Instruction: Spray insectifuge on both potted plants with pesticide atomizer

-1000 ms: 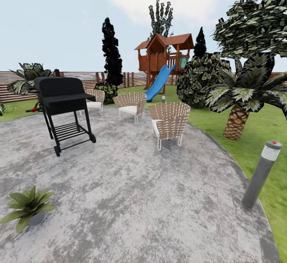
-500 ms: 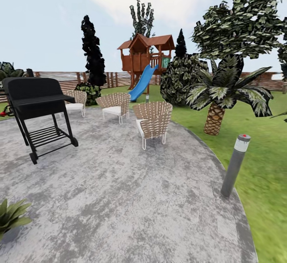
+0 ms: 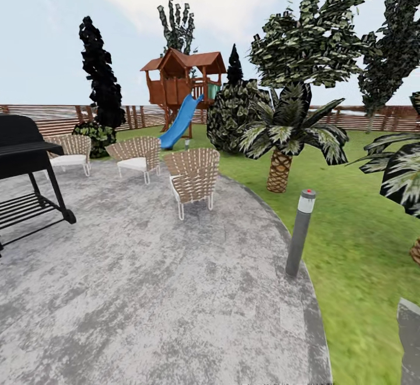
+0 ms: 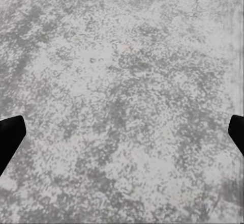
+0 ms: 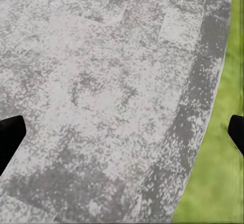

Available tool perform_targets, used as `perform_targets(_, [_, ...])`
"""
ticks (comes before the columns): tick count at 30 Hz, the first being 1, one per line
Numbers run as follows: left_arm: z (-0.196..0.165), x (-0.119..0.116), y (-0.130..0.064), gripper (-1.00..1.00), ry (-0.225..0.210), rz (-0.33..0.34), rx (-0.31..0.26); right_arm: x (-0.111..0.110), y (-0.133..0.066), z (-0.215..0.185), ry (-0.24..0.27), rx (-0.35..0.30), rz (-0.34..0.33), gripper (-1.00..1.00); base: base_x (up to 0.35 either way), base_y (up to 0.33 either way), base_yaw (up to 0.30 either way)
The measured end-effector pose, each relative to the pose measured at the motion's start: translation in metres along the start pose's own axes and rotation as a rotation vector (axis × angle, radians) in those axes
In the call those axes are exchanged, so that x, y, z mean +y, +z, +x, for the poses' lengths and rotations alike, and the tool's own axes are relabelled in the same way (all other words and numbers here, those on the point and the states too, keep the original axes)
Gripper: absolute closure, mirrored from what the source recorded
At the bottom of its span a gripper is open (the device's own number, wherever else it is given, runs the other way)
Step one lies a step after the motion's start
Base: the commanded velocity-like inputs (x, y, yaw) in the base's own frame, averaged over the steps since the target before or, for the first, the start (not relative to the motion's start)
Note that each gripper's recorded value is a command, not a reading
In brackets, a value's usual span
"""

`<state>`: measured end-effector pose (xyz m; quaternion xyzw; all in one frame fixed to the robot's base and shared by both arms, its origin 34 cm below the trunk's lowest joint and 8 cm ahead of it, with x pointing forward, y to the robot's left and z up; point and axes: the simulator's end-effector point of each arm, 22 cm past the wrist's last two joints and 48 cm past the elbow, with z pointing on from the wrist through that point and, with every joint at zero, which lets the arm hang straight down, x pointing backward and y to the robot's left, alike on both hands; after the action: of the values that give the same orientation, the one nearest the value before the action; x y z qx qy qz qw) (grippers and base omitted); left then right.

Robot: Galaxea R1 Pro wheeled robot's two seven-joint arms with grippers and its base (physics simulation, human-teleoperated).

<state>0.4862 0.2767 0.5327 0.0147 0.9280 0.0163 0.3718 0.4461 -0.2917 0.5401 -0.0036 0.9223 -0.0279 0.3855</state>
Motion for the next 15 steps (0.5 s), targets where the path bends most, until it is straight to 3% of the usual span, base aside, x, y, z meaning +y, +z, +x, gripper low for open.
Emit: perform_targets(15, [0.0002,0.0003,0.0000,-1.00,-0.001,-0.001,0.000,-0.0001,0.0000,0.0000,0.000,0.000,0.000,-1.00,0.000,-0.273,-0.267])
